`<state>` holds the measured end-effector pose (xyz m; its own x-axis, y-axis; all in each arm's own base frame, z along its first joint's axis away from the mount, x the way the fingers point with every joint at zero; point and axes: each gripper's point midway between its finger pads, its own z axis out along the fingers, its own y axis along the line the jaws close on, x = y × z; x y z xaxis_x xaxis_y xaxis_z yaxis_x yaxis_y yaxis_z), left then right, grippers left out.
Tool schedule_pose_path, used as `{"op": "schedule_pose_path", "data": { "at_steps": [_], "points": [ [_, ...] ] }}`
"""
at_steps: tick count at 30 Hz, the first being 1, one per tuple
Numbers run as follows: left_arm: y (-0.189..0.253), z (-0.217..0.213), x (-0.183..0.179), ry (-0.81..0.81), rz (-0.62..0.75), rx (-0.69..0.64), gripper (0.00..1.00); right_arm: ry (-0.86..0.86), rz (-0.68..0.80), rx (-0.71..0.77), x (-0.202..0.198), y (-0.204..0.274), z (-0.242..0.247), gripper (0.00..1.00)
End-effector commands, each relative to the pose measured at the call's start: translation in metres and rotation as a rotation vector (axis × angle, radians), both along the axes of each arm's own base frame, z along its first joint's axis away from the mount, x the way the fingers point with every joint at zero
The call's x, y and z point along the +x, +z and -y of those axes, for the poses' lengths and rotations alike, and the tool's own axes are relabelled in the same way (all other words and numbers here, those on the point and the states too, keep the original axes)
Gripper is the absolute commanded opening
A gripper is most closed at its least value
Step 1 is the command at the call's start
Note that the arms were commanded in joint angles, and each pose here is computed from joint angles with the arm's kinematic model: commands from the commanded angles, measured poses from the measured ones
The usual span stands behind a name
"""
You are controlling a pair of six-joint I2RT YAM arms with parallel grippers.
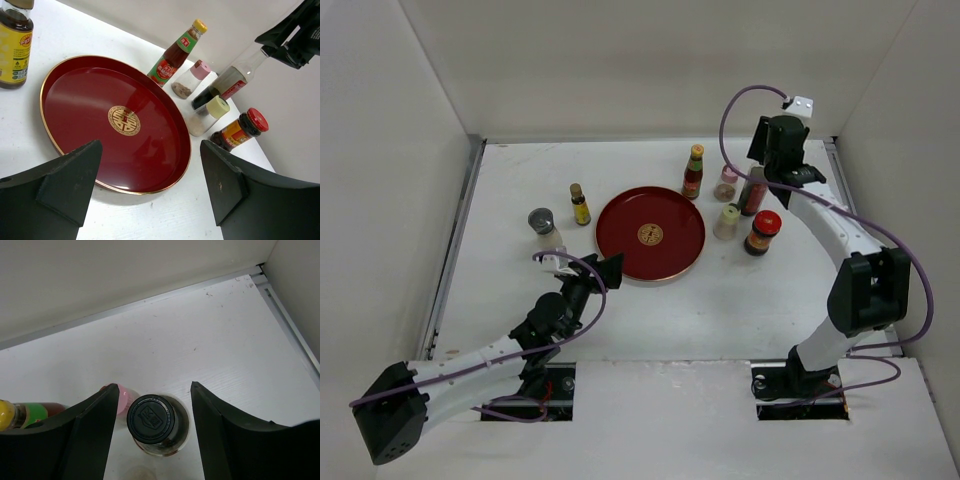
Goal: Organize the condiment bottles
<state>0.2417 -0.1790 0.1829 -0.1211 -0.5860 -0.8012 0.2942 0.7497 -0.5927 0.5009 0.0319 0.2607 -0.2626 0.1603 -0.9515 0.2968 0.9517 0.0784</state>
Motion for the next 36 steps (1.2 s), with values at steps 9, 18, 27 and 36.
{"op": "schedule_pose_path", "data": {
  "at_steps": [9, 18, 27, 36],
  "points": [
    [0.009, 0.000, 0.003, 0.010, 0.018, -0.040, 0.79, -0.011, 0.009, 0.014, 0.000, -0.009, -0.006, 0.52],
    [0.010, 0.000, 0.002, 0.010, 0.019, -0.045, 0.79, -0.053, 0.152, 0.002, -0.003, 0.038, -0.003, 0.21],
    [0.008, -0.001, 0.003, 0.014, 0.016, -0.047, 0.79, -0.134, 0.410, -0.057, -0.048, 0.170, 0.026, 0.18],
    [0.006, -0.009, 0.006, 0.051, 0.008, -0.056, 0.76, 0.031, 0.537, -0.040, -0.100, 0.239, -0.036, 0.19]
  ]
}}
